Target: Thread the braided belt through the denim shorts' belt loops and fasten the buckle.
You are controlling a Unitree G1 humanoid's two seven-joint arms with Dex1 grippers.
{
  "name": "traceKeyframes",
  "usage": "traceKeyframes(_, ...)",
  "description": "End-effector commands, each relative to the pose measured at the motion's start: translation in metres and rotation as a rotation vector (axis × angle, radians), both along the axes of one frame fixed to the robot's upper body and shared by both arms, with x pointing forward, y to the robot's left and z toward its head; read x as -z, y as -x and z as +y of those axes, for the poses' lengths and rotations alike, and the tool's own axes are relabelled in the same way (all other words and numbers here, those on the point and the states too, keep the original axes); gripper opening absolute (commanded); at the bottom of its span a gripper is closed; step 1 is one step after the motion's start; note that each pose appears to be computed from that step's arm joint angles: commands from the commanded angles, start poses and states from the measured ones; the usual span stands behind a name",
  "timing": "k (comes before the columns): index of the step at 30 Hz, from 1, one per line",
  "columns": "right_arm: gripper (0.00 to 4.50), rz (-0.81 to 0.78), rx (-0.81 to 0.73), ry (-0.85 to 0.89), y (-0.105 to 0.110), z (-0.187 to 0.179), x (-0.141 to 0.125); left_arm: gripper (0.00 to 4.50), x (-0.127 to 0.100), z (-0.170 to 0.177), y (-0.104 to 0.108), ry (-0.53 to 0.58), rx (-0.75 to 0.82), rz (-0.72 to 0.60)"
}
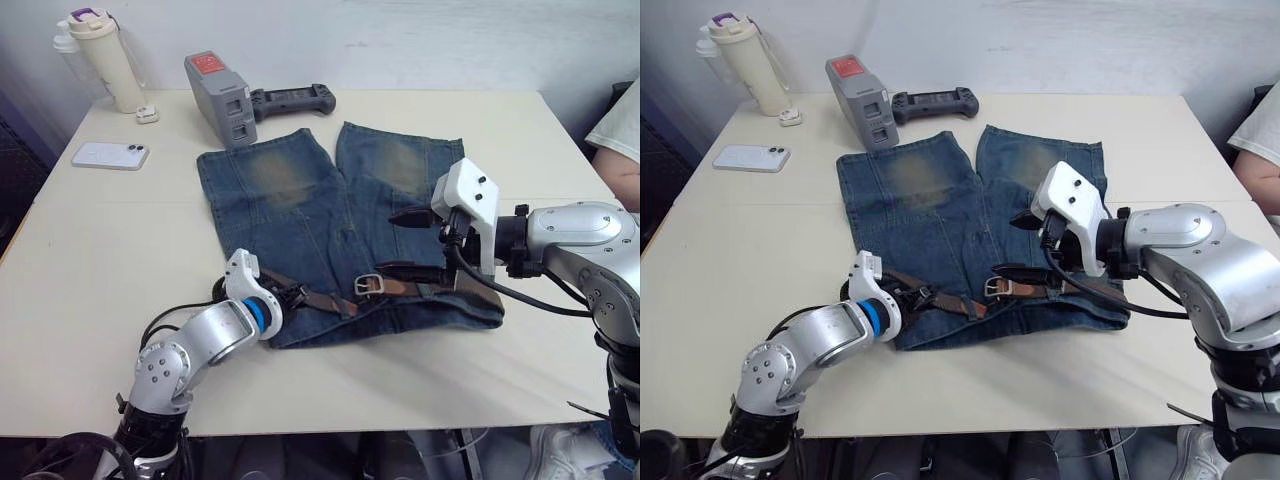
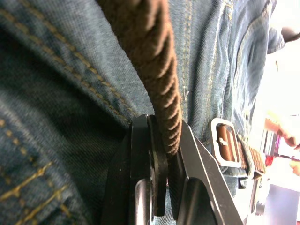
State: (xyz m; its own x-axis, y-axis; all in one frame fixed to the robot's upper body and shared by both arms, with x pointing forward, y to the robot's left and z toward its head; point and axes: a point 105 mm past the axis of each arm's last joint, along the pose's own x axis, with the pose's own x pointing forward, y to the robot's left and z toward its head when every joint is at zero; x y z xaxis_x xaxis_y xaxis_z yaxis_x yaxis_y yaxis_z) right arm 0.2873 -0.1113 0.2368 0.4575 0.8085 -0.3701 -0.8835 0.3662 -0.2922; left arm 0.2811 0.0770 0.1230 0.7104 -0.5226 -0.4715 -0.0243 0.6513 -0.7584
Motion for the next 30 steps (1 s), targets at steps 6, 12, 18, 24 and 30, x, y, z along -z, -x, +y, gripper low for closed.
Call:
traceKeyframes(6,4.5,-0.059,-0.028,-0.012,0.004,0.005,-0.01,2.39,-0.012,-0.006,0.013,-0.009,0.11,-0.053)
traceKeyframes(12,4.5,-0.052,-0.041,-0.014,0.005,0.006,-0.01,4.43,-0.012,0.015,0.027,-0.119,0.199,-0.133)
traceKeyframes(18,4.5,-0.044,-0.054,-0.012,0.006,0.005,-0.009,4.43,-0.017,0.044,0.042,-0.187,0.402,-0.198)
traceKeyframes(24,4.5,-0.043,-0.059,-0.015,0.006,0.006,-0.009,4.43,-0.031,0.052,0.068,-0.13,0.698,-0.197)
traceKeyframes(30,4.5,-0.038,-0.058,-0.017,0.007,0.005,-0.01,4.43,-0.055,0.062,0.093,-0.105,0.924,-0.154)
